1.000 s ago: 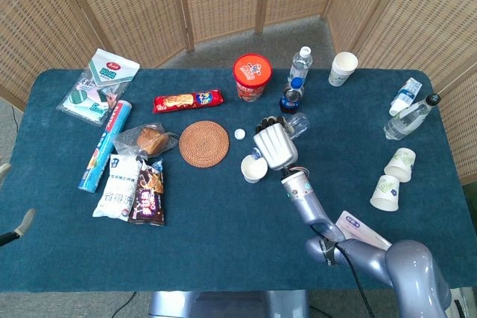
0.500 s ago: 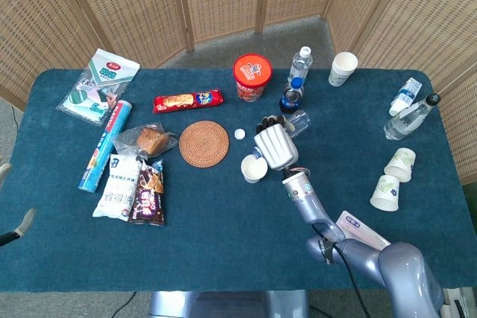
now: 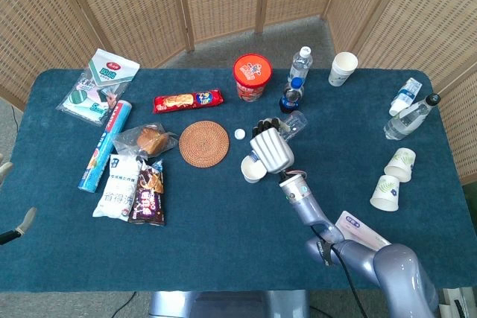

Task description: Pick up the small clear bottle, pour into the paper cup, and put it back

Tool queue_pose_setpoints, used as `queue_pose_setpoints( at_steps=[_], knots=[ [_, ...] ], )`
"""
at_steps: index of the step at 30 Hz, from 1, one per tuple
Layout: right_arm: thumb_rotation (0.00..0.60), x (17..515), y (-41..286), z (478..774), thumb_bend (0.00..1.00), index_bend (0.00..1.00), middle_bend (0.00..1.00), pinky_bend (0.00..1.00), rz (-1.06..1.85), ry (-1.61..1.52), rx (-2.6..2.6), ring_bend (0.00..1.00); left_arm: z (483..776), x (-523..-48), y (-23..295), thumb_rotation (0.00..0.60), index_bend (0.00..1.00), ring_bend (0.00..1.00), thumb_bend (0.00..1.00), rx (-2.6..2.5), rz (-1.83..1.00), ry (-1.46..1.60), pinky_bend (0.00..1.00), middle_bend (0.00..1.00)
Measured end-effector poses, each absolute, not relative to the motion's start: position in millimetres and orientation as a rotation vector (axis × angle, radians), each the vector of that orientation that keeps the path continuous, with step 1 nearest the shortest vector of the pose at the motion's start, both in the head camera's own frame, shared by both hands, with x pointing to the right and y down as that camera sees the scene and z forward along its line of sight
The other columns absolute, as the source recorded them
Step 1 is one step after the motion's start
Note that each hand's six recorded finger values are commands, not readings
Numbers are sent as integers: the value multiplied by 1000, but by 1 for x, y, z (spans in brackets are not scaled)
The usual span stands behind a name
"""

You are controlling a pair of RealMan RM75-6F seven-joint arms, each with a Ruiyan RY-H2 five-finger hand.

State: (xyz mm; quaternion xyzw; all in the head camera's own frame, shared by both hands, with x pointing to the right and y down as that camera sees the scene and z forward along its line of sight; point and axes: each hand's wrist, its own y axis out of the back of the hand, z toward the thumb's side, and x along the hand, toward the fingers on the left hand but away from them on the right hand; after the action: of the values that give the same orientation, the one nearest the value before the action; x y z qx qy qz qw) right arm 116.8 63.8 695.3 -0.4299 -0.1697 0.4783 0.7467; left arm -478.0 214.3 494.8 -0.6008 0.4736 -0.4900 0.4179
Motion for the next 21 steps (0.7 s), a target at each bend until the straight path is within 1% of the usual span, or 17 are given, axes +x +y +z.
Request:
queue_pose_setpoints(
  at_steps=[13,21],
  knots=[
    [600,112,66,695,264,597,609,613,1020,-347,-893,657,496,-479,215,369,78,2,379,-1507,-1234,1189,44,75],
    [600,113,64,694,272,597,609,590,1021,-354,-860,659,497,-480,215,369,77,2,380,-1507,-1242,1189,44,75]
  ],
)
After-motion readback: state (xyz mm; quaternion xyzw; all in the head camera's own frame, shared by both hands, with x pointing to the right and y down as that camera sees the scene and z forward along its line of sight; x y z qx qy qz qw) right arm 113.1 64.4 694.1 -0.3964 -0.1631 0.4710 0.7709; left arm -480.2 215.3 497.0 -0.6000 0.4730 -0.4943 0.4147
